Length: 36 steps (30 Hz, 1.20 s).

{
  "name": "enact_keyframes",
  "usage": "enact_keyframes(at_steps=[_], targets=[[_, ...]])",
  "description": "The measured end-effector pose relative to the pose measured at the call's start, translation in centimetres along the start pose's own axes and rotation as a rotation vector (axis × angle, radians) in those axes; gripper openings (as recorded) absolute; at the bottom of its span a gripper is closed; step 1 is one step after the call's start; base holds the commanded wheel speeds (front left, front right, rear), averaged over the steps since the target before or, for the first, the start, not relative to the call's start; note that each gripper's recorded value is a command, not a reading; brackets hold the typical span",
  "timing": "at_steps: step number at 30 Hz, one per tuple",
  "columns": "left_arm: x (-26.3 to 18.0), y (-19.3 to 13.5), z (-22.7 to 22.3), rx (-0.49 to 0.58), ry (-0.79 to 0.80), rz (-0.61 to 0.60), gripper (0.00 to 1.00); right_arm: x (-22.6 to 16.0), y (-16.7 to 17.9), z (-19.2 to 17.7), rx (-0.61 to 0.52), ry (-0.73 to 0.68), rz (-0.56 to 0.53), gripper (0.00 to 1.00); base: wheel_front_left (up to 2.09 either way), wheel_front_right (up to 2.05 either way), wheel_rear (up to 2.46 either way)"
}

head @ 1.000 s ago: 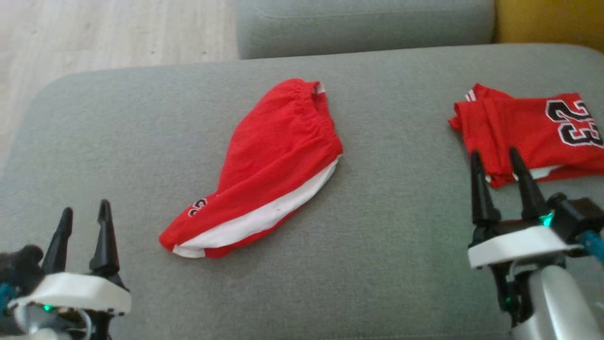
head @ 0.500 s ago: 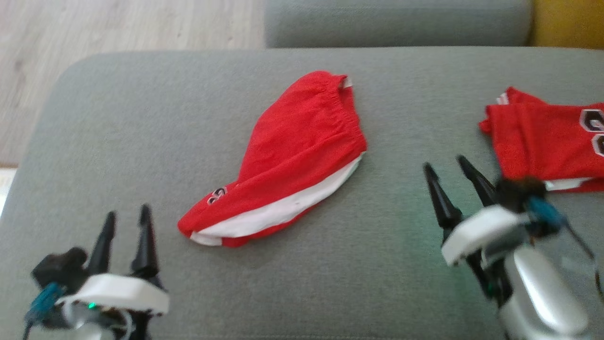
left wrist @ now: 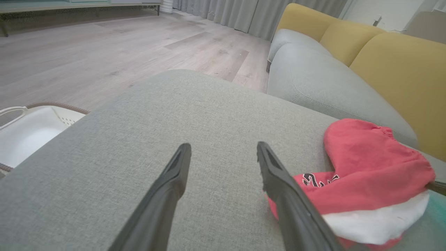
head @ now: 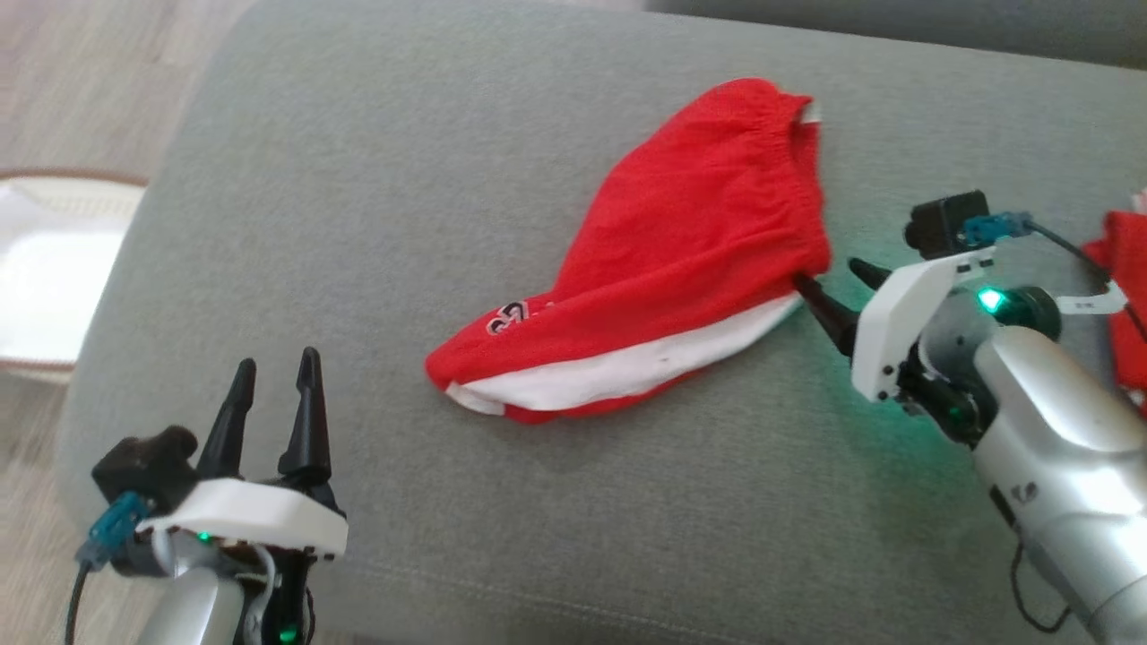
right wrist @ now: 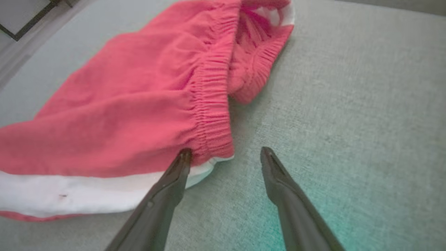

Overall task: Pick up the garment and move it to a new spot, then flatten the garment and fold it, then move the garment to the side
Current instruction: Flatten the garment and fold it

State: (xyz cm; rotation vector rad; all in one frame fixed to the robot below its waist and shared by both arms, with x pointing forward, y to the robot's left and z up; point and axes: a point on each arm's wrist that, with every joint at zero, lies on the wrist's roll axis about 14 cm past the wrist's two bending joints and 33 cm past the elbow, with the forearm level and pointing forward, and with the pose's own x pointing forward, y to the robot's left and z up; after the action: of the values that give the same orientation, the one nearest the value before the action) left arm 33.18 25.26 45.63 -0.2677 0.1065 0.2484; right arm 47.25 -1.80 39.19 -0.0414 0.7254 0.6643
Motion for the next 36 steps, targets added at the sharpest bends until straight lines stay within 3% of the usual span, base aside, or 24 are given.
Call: enact_keyframes(at_steps=[7, 8, 9, 10, 11, 22, 30, 36], targets=[[-0.4, 1.5, -0.5, 0.010, 0.014, 0.047, 1.00, 1.8, 0.5, 0.1, 0.020, 0.035, 0.040, 1.00, 0.00, 0.00, 0.00], [-0.3, 1.6, -0.5, 0.010, 0.016, 0.050, 1.00, 1.9, 0.7, 0.3, 0.020, 0.028, 0.047, 0.88, 0.00, 0.00, 0.00], [-0.3, 1.7, -0.5, 0.011, 0.016, 0.052, 1.00, 1.9, 0.8, 0.5, 0.023, 0.021, 0.052, 0.47, 0.00, 0.00, 0.00], [-0.2, 1.7, -0.5, 0.011, 0.015, 0.052, 1.00, 1.8, 0.9, 0.6, 0.031, 0.020, 0.058, 0.20, 0.00, 0.00, 0.00], [-0.2, 1.7, -0.5, 0.014, 0.015, 0.051, 1.00, 1.7, 1.0, 0.6, 0.038, 0.016, 0.062, 0.00, 0.00, 0.00, 0.00], [0.6, -1.4, -0.1, 0.003, -0.004, -0.055, 1.00, -3.2, -2.5, 0.7, -0.011, 0.039, -0.031, 0.00, 0.00, 0.00, 0.00], [0.3, -4.1, -0.6, -0.004, 0.013, -0.137, 1.00, -8.8, -6.2, -3.4, 0.042, 0.188, -0.140, 0.00, 0.00, 0.00, 0.00], [0.0, -5.5, -0.4, -0.003, 0.008, -0.179, 1.00, -11.6, -6.3, -9.1, 0.128, 0.278, -0.164, 0.00, 0.00, 0.00, 0.00]])
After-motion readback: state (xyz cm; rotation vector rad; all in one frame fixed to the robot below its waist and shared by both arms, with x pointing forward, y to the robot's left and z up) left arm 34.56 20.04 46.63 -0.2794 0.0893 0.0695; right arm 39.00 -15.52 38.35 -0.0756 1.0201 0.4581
